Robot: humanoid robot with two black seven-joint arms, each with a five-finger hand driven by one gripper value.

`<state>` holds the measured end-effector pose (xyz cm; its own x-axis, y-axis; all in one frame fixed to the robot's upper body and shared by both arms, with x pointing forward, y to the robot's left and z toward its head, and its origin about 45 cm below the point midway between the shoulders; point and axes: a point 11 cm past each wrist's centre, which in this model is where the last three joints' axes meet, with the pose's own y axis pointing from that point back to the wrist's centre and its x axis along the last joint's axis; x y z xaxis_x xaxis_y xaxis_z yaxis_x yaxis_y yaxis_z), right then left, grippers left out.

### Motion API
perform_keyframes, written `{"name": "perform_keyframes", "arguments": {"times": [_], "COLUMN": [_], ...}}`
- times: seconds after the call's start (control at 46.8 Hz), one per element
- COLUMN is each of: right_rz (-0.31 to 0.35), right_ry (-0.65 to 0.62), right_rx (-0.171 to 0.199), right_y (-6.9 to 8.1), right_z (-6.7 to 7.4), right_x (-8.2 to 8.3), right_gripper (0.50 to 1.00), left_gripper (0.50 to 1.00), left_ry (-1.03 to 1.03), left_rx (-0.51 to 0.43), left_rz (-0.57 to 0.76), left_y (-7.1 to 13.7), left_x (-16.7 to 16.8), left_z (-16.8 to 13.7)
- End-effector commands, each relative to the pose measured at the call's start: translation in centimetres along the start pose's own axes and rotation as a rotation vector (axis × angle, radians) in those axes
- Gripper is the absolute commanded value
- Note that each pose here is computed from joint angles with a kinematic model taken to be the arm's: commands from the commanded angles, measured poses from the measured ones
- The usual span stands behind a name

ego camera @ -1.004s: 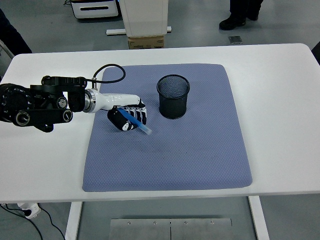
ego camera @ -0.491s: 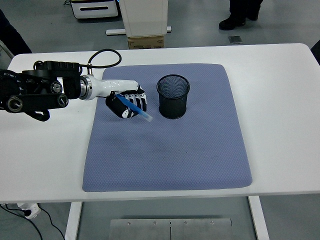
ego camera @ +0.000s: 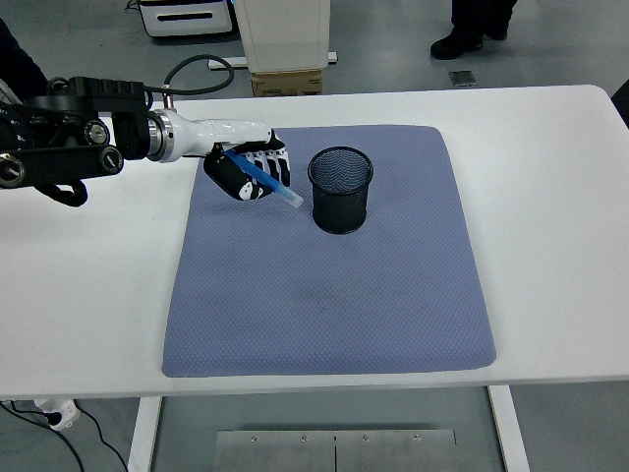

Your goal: Left hand places marker in pen holder

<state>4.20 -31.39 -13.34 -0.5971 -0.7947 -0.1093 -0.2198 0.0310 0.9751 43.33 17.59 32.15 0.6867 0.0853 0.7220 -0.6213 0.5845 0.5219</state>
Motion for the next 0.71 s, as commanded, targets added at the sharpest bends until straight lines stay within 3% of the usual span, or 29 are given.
{"name": "perform_keyframes", "arguments": {"times": [0.0,0.556,0.684], "right_rz": [0.0,0.0,0.0], "right_ry": [0.0,0.0,0.0], "right_rx": [0.0,0.0,0.0], "right_y": [0.0,0.0,0.0], "right_z": [0.0,0.0,0.0], "right_x": [0.0,0.0,0.0], "right_gripper": [1.0,1.0,1.0], "left_gripper": [0.5,0.5,0.5], "left_ry": [0.009,0.126,0.175], "left_rx": [-0.004,-0.115,-0.129], "left_rz": [0.002,0.058,0.071], "left_y": [-0.1,-1.4,-2.0], "left_x": [0.1,1.5,1.2], "left_z": [0.2,4.1,3.9]}}
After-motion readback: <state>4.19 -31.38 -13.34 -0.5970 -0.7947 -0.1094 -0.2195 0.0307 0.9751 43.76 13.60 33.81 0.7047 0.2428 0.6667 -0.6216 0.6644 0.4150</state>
